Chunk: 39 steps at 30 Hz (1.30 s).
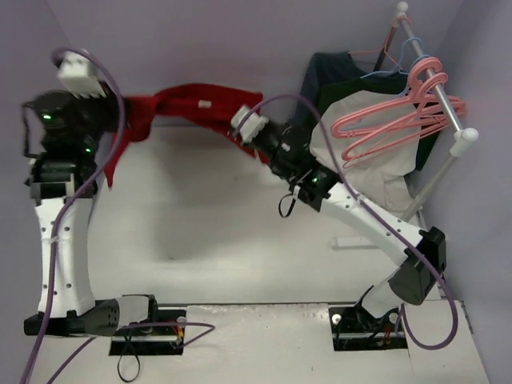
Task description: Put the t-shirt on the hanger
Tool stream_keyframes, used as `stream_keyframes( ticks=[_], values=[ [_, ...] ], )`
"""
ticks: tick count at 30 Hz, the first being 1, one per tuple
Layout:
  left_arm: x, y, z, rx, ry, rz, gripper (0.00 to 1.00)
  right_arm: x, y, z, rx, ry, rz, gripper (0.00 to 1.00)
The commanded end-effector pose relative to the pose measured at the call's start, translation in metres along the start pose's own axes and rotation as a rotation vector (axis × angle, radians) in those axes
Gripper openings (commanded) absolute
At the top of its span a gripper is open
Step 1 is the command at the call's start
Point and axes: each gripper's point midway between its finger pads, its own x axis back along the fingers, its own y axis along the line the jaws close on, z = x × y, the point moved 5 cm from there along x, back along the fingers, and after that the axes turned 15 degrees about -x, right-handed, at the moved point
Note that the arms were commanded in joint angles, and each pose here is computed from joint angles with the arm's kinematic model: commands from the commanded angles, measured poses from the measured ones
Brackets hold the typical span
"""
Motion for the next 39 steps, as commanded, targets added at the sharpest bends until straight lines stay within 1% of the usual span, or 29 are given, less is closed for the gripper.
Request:
stream_keyframes(
  ticks=[1,2,3,4,6,7,9,13,14,15,16,17,18,19,20,21,22,24,25,26,27,29,30,31,33,34,35,36,39],
  values=[
    [-0.040,-0.023,0.153,0.048,0.330,-0.050,0.00,0.034,0.047,0.114,-0.148,0.269,-0.051,0.00],
    [-0.041,-0.033,0.194,0.079,0.398,-0.037,0.00,0.046,0.065,0.146,-0.201,0.348,-0.082,0.00],
    [-0.040,-0.043,0.225,0.116,0.444,-0.020,0.00,0.061,0.083,0.177,-0.249,0.425,-0.113,0.00],
    [-0.033,-0.053,0.266,0.152,0.523,-0.001,0.00,0.071,0.097,0.194,-0.315,0.476,-0.125,0.00],
    [-0.024,-0.065,0.300,0.213,0.570,0.001,0.00,0.093,0.120,0.222,-0.376,0.565,-0.167,0.00],
    [-0.021,-0.068,0.305,0.210,0.575,-0.011,0.00,0.103,0.128,0.232,-0.383,0.597,-0.186,0.00],
    [-0.011,-0.076,0.307,0.223,0.610,-0.021,0.00,0.124,0.147,0.235,-0.400,0.629,-0.216,0.00],
    [0.002,-0.079,0.306,0.221,0.674,-0.035,0.00,0.145,0.156,0.238,-0.450,0.680,-0.220,0.00],
    [0.009,-0.077,0.312,0.215,0.707,-0.054,0.00,0.150,0.159,0.237,-0.454,0.691,-0.235,0.02],
    [0.014,-0.077,0.316,0.213,0.729,-0.058,0.03,0.153,0.163,0.233,-0.448,0.683,-0.254,0.09],
    [0.018,-0.080,0.323,0.225,0.753,-0.048,0.09,0.152,0.164,0.228,-0.454,0.670,-0.254,0.12],
    [0.021,-0.083,0.326,0.238,0.763,-0.036,0.27,0.151,0.164,0.226,-0.487,0.679,-0.233,0.19],
    [0.024,-0.086,0.328,0.252,0.777,-0.026,0.39,0.149,0.162,0.225,-0.503,0.686,-0.215,0.32],
    [0.026,-0.088,0.330,0.266,0.787,-0.017,0.46,0.147,0.161,0.224,-0.508,0.695,-0.208,0.36],
    [0.028,-0.090,0.330,0.276,0.788,-0.006,0.50,0.146,0.160,0.224,-0.513,0.702,-0.196,0.37],
    [0.032,-0.093,0.328,0.295,0.795,0.000,0.54,0.144,0.155,0.219,-0.517,0.703,-0.169,0.48],
    [0.035,-0.095,0.326,0.306,0.795,0.007,0.57,0.141,0.149,0.213,-0.517,0.693,-0.131,0.55],
    [0.042,-0.095,0.314,0.310,0.761,0.014,0.65,0.142,0.134,0.202,-0.524,0.686,-0.056,0.59],
    [0.045,-0.094,0.306,0.306,0.740,0.011,0.69,0.141,0.125,0.195,-0.524,0.674,-0.007,0.60],
    [0.049,-0.093,0.303,0.299,0.740,0.005,0.70,0.141,0.114,0.182,-0.559,0.641,0.050,0.59],
    [0.053,-0.092,0.296,0.287,0.721,-0.001,0.70,0.139,0.096,0.172,-0.564,0.605,0.159,0.57],
    [0.057,-0.089,0.286,0.268,0.708,-0.010,0.70,0.141,0.062,0.143,-0.632,0.494,0.352,0.50],
    [0.057,-0.088,0.282,0.257,0.702,-0.018,0.70,0.144,0.044,0.126,-0.679,0.426,0.445,0.49],
    [0.057,-0.087,0.278,0.249,0.696,-0.020,0.70,0.147,0.028,0.115,-0.692,0.379,0.533,0.53],
    [0.055,-0.087,0.274,0.234,0.689,-0.024,0.70,0.157,-0.011,0.086,-0.765,0.251,0.752,0.72],
    [0.054,-0.087,0.271,0.229,0.684,-0.023,0.70,0.162,-0.023,0.078,-0.794,0.209,0.815,0.78],
    [0.052,-0.087,0.268,0.227,0.679,-0.021,0.70,0.168,-0.040,0.067,-0.810,0.157,0.919,0.79],
    [0.051,-0.088,0.263,0.224,0.671,-0.015,0.70,0.171,-0.049,0.062,-0.827,0.127,0.975,0.78],
    [0.047,-0.093,0.258,0.210,0.666,0.010,0.70,0.183,-0.086,0.056,-0.872,0.030,1.176,0.73]
  ],
)
